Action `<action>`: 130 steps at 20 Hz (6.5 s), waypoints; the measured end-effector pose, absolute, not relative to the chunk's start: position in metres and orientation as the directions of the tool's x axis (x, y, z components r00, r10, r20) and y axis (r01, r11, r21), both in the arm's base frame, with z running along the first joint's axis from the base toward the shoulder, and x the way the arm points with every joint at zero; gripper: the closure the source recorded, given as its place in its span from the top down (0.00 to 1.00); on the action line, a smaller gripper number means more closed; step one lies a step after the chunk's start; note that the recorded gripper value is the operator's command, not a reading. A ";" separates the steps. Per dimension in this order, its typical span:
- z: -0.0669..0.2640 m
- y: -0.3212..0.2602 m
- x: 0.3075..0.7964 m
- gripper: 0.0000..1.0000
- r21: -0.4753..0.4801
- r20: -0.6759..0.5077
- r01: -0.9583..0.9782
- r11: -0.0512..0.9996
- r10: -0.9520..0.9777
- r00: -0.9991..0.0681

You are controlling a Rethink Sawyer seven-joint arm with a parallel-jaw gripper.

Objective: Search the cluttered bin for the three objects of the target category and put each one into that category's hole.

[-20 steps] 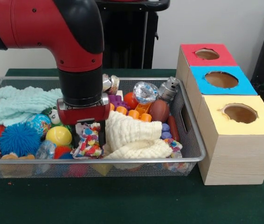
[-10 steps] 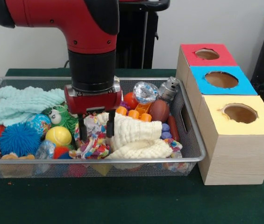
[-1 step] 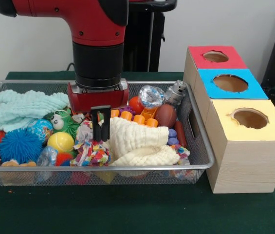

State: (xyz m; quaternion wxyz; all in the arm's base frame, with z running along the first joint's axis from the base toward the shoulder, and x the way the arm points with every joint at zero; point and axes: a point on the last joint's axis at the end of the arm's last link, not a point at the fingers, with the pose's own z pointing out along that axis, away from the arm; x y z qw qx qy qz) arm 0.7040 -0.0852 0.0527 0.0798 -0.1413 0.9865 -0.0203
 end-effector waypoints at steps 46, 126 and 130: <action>0.003 -0.121 0.672 1.00 -0.158 -0.164 -0.323 0.933 -0.348 -0.923; 0.154 0.129 0.698 0.00 0.034 -0.002 -0.314 0.949 -0.314 -0.949; 0.136 0.139 0.693 0.00 0.019 -0.009 -0.318 0.948 -0.318 -0.948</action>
